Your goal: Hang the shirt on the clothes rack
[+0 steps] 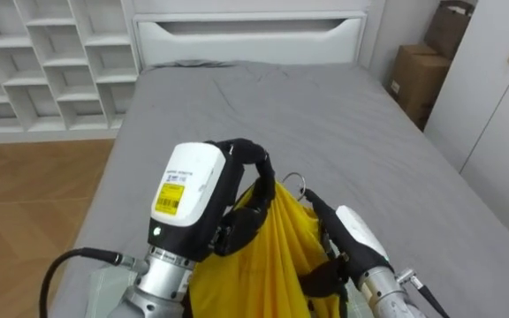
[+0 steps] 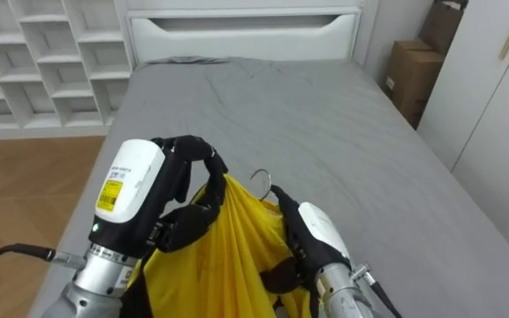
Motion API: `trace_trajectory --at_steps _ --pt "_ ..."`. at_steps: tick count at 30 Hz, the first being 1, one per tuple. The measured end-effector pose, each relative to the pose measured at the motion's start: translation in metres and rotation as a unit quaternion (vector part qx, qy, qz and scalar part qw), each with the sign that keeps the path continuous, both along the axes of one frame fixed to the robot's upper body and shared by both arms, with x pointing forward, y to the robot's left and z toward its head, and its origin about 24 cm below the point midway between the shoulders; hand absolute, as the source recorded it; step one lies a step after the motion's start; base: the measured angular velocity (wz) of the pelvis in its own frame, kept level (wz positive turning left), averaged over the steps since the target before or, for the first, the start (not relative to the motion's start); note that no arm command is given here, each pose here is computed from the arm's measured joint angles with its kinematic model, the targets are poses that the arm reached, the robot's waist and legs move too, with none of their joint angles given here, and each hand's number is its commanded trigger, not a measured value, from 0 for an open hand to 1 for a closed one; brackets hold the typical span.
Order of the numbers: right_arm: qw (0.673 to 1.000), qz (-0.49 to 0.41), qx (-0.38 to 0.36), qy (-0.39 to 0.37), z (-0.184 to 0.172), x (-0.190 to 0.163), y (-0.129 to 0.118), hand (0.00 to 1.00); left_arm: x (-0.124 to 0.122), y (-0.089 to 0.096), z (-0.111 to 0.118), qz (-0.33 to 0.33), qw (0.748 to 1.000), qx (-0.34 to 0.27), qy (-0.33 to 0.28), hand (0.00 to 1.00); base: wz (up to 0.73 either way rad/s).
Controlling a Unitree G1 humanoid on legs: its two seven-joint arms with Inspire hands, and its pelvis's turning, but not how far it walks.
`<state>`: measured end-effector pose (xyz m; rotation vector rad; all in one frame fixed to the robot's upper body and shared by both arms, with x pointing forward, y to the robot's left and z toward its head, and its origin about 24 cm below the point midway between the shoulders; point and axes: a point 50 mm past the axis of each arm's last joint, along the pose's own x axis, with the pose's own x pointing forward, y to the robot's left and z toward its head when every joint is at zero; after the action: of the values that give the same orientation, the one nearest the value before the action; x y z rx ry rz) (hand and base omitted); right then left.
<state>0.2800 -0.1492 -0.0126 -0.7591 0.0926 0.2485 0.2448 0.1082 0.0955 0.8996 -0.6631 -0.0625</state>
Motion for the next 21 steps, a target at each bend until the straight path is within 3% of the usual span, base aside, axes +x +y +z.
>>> trace_trajectory --at_steps 11,21 --pt "0.999 -0.012 -0.032 -0.015 0.001 0.000 -0.013 0.00 -0.001 0.001 0.004 -0.004 1.000 0.010 -0.011 1.00 0.02" --pt "0.996 -0.072 -0.012 0.048 -0.027 -0.008 -0.033 0.00 -0.006 -0.003 0.022 -0.016 0.998 0.006 -0.054 1.00 0.08"
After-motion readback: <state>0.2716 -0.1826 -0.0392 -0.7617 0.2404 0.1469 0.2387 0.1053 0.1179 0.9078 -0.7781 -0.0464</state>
